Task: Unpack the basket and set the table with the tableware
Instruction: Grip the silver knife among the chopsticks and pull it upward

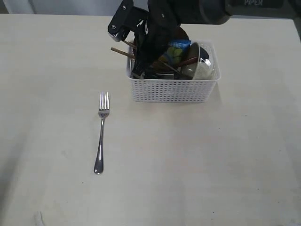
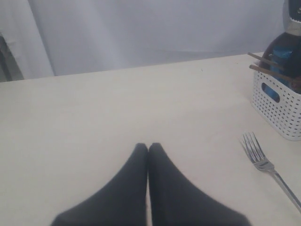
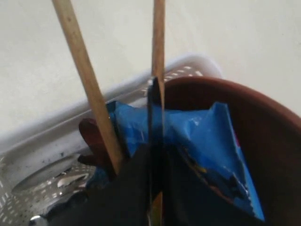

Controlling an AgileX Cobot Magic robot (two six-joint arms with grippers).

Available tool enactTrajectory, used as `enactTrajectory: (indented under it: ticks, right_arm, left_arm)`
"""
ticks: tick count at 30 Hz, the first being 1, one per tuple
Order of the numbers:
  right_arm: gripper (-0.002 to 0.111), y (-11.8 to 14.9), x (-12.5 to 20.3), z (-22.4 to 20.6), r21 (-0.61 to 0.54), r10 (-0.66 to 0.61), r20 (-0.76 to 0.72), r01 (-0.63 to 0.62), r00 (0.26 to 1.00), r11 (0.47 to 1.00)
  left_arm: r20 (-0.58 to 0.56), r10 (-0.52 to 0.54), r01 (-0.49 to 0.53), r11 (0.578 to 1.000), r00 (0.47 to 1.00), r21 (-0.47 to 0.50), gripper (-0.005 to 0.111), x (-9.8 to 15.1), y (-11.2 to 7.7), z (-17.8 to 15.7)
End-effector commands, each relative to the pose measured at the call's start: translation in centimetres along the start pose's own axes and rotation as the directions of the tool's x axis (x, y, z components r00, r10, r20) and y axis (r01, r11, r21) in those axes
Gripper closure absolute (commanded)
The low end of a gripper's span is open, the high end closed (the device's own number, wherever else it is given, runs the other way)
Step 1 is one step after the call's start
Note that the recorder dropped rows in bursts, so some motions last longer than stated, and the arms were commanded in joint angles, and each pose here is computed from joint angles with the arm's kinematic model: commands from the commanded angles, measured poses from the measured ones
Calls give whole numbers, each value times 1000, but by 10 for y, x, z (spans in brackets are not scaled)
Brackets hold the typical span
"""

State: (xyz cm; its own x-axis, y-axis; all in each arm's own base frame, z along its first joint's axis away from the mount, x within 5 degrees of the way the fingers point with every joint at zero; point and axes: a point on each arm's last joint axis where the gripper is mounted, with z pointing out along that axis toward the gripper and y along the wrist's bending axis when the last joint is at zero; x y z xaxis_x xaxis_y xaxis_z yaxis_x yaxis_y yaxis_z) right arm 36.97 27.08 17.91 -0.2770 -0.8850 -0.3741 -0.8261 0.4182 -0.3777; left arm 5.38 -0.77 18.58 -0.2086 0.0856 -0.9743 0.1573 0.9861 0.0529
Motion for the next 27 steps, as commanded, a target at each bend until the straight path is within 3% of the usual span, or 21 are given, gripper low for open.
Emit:
enactTrajectory:
  ticks: [1, 4, 7, 9, 14, 16, 18, 27]
  right_arm:
    - [109, 3, 3, 4, -22, 23, -27, -24, 999, 999]
    - [104, 3, 3, 4, -21, 23, -24, -24, 999, 999]
    - [76, 3, 3, 4, -20, 23, -20, -24, 1000, 1000]
    - [68, 3, 3, 4, -20, 26, -22, -27, 999, 999]
    - [84, 2, 3, 0, -19, 27, -23, -28, 999, 999]
    - [99, 1, 2, -2, -17, 28, -20, -28, 999, 999]
    - [106, 2, 3, -2, -20, 28, -29, -28, 999, 999]
    - [106, -1, 2, -9, -8, 19, -29, -19, 999, 1000]
  left_arm:
    - [9, -2, 2, 1000, 1000, -2, 107, 0, 0, 0]
    - [9, 0, 0, 1000, 1000, -3, 107, 0, 0, 0]
    - [9, 0, 0, 1000, 1000, -3, 107, 0, 0, 0]
    - [9, 0, 0, 1000, 1000, -3, 107, 0, 0, 0]
    - [9, 0, 0, 1000, 1000, -3, 107, 0, 0, 0]
    - [9, 0, 0, 1000, 1000, -3, 107, 0, 0, 0]
    - [9, 0, 0, 1000, 1000, -3, 107, 0, 0, 0]
    - [9, 0, 0, 1000, 1000, -3, 107, 0, 0, 0]
